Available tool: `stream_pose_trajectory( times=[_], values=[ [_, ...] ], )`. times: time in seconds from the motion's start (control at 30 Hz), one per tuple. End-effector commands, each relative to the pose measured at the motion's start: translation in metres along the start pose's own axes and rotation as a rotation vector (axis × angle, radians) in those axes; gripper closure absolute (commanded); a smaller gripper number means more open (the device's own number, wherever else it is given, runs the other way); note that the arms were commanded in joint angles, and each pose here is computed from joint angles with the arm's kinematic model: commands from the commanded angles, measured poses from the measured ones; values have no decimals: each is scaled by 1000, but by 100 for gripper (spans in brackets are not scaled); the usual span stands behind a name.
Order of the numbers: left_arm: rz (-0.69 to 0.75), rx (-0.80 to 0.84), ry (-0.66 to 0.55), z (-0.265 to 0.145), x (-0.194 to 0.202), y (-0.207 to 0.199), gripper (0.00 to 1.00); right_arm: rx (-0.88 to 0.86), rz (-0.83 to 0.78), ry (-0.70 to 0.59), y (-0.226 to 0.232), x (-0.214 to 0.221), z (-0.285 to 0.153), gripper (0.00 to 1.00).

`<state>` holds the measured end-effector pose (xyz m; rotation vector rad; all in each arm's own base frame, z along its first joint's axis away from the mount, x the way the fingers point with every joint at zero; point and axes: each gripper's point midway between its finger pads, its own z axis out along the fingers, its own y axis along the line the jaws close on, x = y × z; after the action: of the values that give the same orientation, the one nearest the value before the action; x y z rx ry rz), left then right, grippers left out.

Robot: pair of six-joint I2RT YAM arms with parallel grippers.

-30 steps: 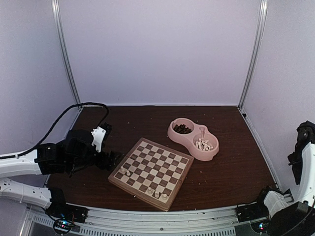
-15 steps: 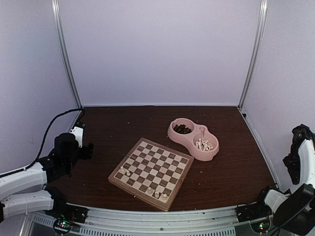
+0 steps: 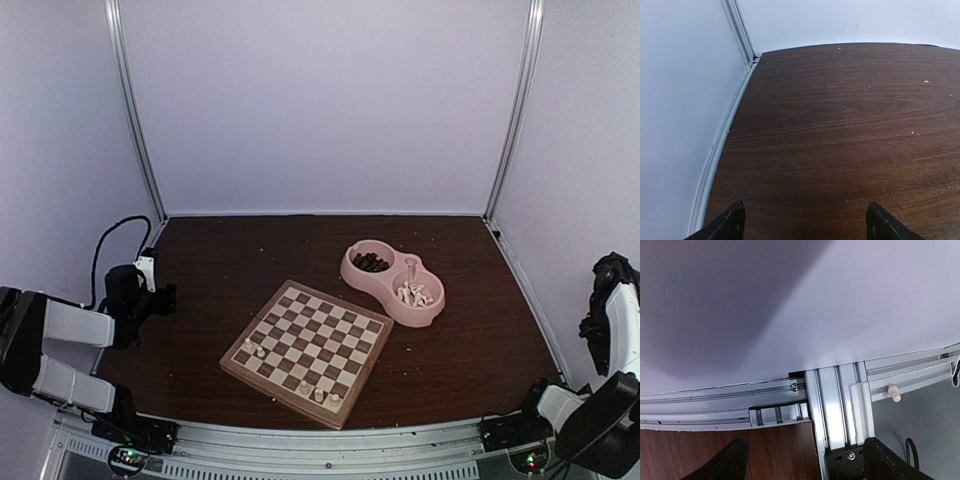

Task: Set up the chess pieces on the board
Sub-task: Pick up the pawn from the corner of the board.

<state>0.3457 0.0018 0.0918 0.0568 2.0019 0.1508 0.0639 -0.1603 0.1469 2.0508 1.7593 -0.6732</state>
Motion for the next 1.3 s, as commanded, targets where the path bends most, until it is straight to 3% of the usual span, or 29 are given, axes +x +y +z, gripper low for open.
stream_pose_trajectory(
  times=[0.0, 0.07, 0.3, 0.33, 0.9, 1.23, 1.27],
  values=[
    [-7, 50, -177, 9, -36, -3, 15, 28, 50, -53, -6, -6, 5, 18],
    [5, 68, -229, 12, -36, -6, 14, 32, 51, -62, -5, -7, 5, 18],
    [-6, 22, -112, 42, -15, -1, 8, 69, 80, -67, -14, -5, 8, 18],
    [-9, 16, -94, 45, -17, 0, 3, 68, 80, -67, -14, -4, 9, 18],
    [2, 45, -102, 45, -18, -5, 2, 82, 104, -101, -19, -10, 5, 17],
    [2, 45, -102, 45, -18, -5, 2, 268, 72, -194, -13, -36, 16, 20],
    [1, 45, -102, 45, -18, -5, 2, 292, 54, -176, -9, -38, 16, 6]
  ],
)
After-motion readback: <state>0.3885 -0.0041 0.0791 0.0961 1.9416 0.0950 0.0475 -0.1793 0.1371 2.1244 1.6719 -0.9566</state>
